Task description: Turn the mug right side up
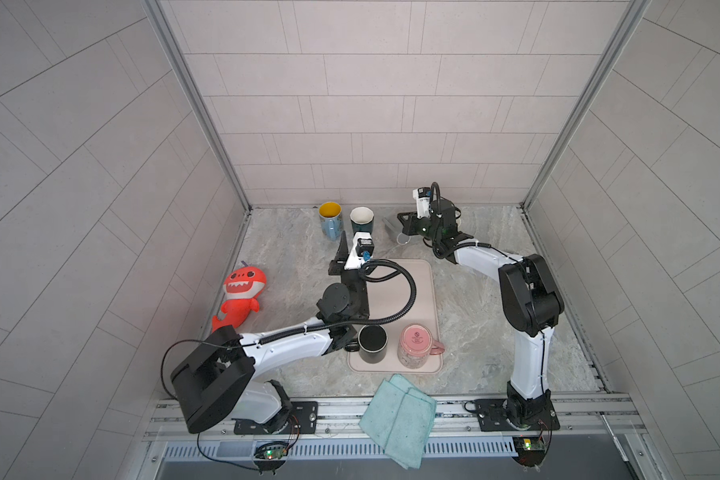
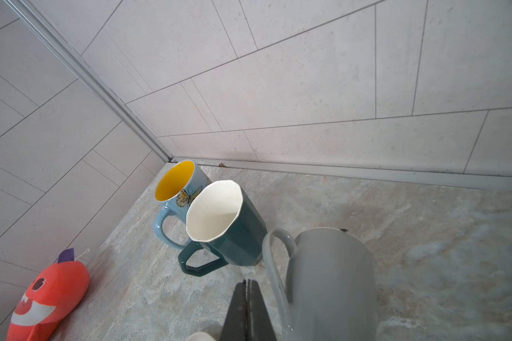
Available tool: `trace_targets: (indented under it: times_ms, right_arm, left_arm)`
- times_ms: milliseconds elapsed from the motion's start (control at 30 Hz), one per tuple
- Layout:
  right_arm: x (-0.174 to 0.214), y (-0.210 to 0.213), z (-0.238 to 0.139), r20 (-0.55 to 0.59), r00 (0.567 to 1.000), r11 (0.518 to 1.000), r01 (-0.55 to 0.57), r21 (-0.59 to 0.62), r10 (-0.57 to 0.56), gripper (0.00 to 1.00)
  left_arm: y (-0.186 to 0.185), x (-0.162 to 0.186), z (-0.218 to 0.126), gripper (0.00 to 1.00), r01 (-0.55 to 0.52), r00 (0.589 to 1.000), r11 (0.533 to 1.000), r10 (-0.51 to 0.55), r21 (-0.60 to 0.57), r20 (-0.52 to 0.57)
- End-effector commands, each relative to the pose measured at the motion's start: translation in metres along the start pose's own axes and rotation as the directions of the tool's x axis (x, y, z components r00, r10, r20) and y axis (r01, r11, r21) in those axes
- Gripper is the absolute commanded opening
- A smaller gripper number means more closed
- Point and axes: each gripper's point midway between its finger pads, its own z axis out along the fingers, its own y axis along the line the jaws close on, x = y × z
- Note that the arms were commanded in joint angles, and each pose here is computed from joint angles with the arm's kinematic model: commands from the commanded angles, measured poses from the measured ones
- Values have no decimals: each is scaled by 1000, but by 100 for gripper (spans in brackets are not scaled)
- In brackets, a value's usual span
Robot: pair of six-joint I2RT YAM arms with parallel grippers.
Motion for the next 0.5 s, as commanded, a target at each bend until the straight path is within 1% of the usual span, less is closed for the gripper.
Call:
trace_targets:
  times_ms: [0,67,100,133,167,200,267,467]
  right_arm:
    - [-8,-12,7,23,1000,1000,9,19,-10,0]
    - [-8,-21,2,13,1000,999,-10,33,10,0]
    - [-4,-23,0,-7,1000,1000,-1,28,1,0]
    - [0,-26,-1,-22,1000,999,-7,37,8,0]
    - [3,-26,-1,-30,999,1000,-27,16,28,0]
    - [5,-26,0,-48,997,999,-52,-12,52,0]
    - [8,-28,1,-69,995,997,-75,-21,74,0]
    - [4,-23,1,-99,992,996,-77,-38,73,0]
  left_arm:
    - [7,-11,5,33,75,997,997,-75,-25,20]
    - [7,-13,4,33,74,997,997,-74,-2,19]
    - [13,-15,4,33,93,996,995,-93,-20,10]
    - [17,-15,4,33,114,994,993,-113,-32,6]
    - [20,-13,3,34,123,992,992,-123,-36,-3]
    - [22,-12,2,33,124,992,992,-125,-35,-12]
    - [27,-9,1,34,119,992,991,-121,-57,-29]
    - [42,-10,-5,34,105,994,991,-108,-77,-30]
